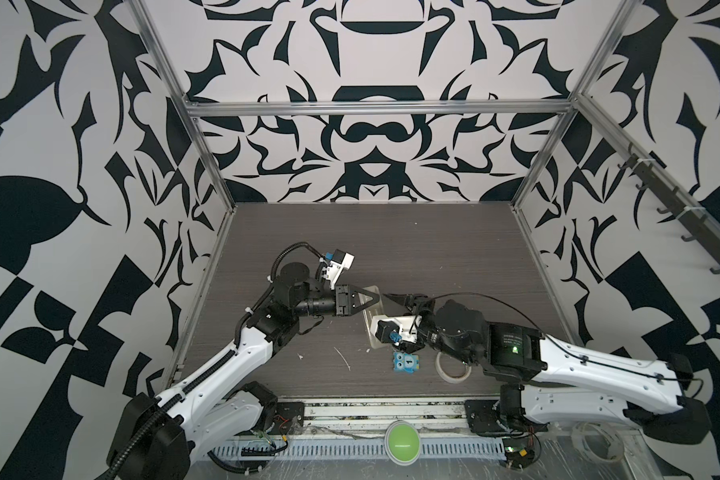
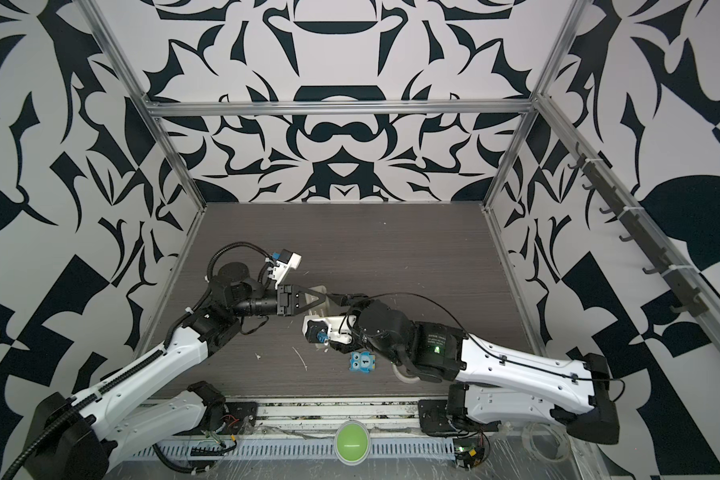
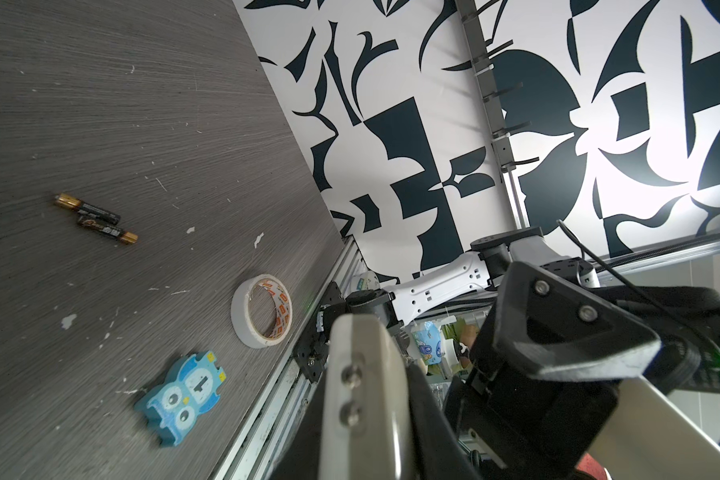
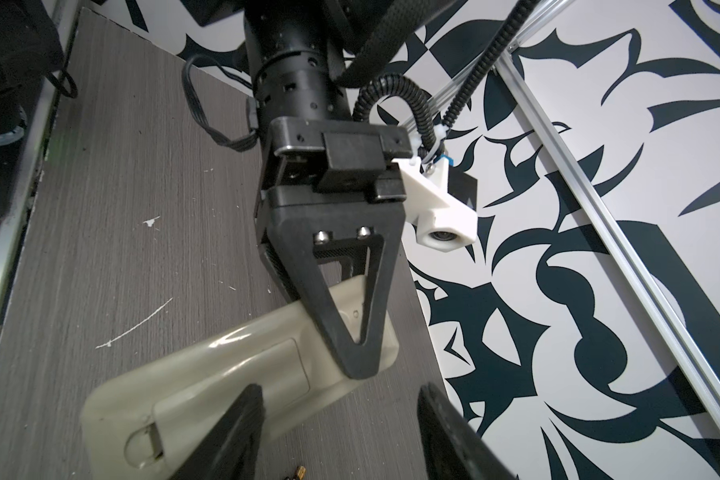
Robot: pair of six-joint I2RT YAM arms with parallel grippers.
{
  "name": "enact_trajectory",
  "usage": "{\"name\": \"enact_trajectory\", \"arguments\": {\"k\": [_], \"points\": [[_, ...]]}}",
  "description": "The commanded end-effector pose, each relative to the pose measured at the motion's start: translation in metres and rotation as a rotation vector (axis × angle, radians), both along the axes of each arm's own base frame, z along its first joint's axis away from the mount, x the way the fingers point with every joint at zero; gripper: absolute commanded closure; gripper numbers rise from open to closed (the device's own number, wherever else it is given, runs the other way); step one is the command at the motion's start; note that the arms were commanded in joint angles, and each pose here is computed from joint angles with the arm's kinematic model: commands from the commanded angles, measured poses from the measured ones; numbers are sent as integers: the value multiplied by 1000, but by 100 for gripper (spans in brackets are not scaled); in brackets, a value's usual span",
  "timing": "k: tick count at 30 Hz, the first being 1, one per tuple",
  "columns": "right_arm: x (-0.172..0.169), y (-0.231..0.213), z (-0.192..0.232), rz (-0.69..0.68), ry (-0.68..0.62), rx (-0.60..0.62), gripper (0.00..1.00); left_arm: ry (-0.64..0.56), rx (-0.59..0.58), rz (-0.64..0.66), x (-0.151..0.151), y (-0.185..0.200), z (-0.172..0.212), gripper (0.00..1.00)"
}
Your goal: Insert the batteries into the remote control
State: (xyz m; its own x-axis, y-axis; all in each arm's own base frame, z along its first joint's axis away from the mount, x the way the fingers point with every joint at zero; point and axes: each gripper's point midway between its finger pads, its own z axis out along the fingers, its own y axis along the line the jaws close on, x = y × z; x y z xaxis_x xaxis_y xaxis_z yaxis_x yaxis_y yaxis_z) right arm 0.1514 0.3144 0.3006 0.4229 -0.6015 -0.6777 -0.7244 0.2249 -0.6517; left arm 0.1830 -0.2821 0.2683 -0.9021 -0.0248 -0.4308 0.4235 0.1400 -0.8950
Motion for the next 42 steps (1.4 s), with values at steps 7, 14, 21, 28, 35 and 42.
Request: {"name": "enact_trajectory", "arguments": {"k": [7, 14, 21, 28, 35, 42], "points": [[-23, 1, -8, 97, 128, 2, 37, -9, -16, -21, -7, 2, 4, 100], [-27, 7, -17, 118, 156, -22, 37, -11, -20, -20, -7, 2, 5, 100], [-23, 7, -23, 90, 164, -19, 37, -7, -26, -15, -7, 2, 6, 100], [-8, 1, -26, -2, 132, -23, 38, -10, -32, -16, -7, 2, 7, 100], [-3, 1, -31, -30, 126, -37, 38, -7, -39, -17, -7, 2, 7, 100], [-11, 1, -35, 6, 167, -36, 37, -1, -39, -15, -8, 2, 6, 100]]}}
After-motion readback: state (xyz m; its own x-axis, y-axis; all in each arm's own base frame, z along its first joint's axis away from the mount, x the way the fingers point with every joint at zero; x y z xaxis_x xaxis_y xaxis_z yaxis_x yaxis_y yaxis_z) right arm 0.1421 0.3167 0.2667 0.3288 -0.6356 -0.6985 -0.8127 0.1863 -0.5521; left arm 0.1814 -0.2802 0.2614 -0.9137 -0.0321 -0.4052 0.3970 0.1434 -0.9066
